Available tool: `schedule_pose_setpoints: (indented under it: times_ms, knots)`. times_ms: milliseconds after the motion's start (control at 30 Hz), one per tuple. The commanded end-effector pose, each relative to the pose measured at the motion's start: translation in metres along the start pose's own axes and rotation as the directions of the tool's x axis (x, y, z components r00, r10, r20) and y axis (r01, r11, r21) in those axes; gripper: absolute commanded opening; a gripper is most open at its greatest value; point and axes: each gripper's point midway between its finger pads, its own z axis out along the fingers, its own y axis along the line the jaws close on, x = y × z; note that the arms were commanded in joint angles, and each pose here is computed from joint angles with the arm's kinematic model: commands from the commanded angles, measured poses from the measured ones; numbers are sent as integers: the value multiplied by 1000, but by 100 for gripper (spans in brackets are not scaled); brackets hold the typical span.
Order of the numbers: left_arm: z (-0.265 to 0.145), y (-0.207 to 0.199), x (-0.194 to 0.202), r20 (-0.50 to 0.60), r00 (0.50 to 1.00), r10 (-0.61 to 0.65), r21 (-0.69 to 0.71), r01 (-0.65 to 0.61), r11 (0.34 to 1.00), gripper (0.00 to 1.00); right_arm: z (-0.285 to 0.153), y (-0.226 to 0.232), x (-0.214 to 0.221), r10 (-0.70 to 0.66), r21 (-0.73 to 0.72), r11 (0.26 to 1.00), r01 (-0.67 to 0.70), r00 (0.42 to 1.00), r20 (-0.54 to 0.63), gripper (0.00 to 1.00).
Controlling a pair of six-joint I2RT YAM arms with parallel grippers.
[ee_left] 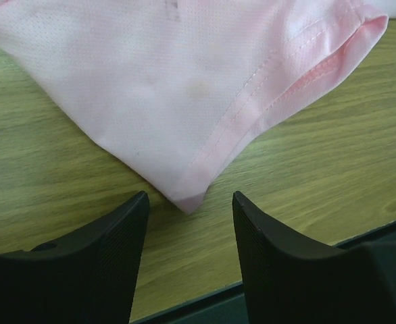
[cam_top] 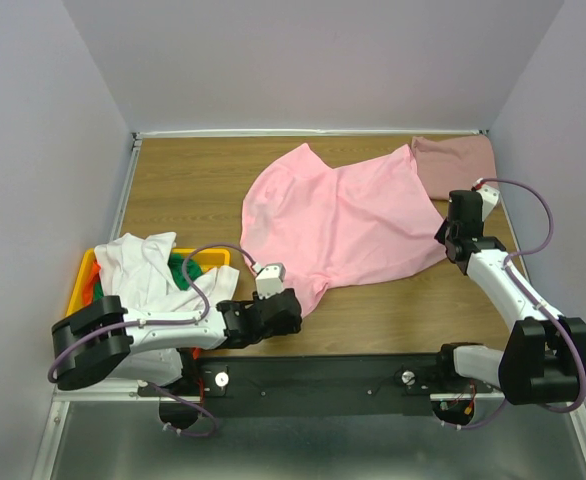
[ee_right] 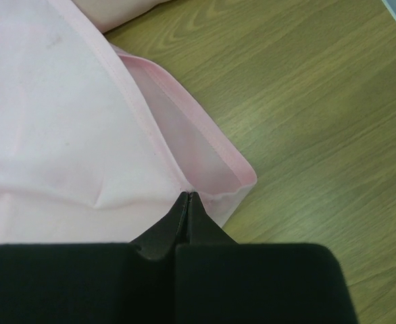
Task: Fold and stack the t-shirts
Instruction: Flatten the tshirt out
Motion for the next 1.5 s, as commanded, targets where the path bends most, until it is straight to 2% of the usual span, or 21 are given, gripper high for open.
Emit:
schedule_pose_setpoints:
  times_ms: [0, 67, 167, 367, 400, 467, 567, 633, 733, 833, 933, 1033, 1100, 1200, 1233, 1267, 1433, 1467]
  knots:
    - [8, 9, -2, 41, 999, -3, -47, 5, 999, 60, -4, 0, 0, 6, -16, 1000, -6, 1000, -4, 0]
    - [11, 7, -2, 45, 999, -2, -41, 4, 999, 60, -4, 0, 0, 6, -18, 1000, -6, 1000, -4, 0]
    - [14, 9, 0, 40, 999, 7, -53, -5, 999, 54, -4, 1, 1, 6, -20, 1000, -6, 1000, -4, 0]
    - [18, 20, 7, 26, 1000, 12, -90, -9, 996, 27, -4, 1, 2, 7, -24, 1000, -7, 1000, -5, 0]
    - [18, 22, 7, 28, 1000, 10, -94, -8, 996, 18, -4, 1, 1, 9, -26, 1000, -9, 1000, -3, 0]
    - [19, 22, 8, 32, 999, -1, -85, 4, 996, 11, -4, 2, 2, 7, -29, 1000, -7, 1000, -7, 0]
    - [20, 21, 9, 36, 999, -13, -68, 15, 998, 7, -5, 2, 2, 8, -34, 999, -8, 1000, -6, 0]
    - [21, 21, 9, 36, 999, -15, -66, 18, 998, 0, -5, 3, 2, 8, -37, 999, -8, 1000, -7, 0]
    - [21, 20, 3, 54, 999, -5, -63, 9, 998, 0, -6, 6, 1, 11, -54, 998, -11, 1000, -7, 0]
    - [20, 13, -25, 116, 993, 9, -31, -5, 1000, 0, -7, 13, -1, 14, -88, 996, -15, 1000, -14, 0]
    - [20, 15, -72, 202, 979, -10, -29, 16, 999, 0, -9, 21, -7, 15, -120, 993, -16, 1000, -12, 0]
    - [3, 3, -146, 351, 936, 16, -3, -16, 1000, 0, -10, 31, -22, 17, -149, 989, -16, 1000, 4, 0]
    - [-9, 1, -181, 414, 910, 22, -5, -22, 1000, 0, -12, 37, -34, 20, -169, 986, -16, 1000, 22, 0]
    - [-42, 6, -253, 543, 839, 21, -31, -5, 999, 0, -24, 51, -69, 42, -219, 975, -23, 996, 83, 0]
    - [-50, -1, -264, 562, 826, 34, -27, -22, 999, 0, -29, 55, -79, 52, -236, 971, -26, 993, 103, 0]
    - [-72, -1, -297, 623, 781, 26, -31, -8, 999, 0, -42, 61, -101, 73, -266, 963, -33, 987, 141, 0]
    - [-145, 2, -363, 758, 651, 25, -53, 24, 998, 0, -92, 66, -165, 131, -324, 945, -38, 954, 270, 0]
    - [-170, 0, -375, 793, 609, 8, -35, 33, 999, 0, -102, 65, -174, 141, -332, 943, -37, 945, 295, 0]
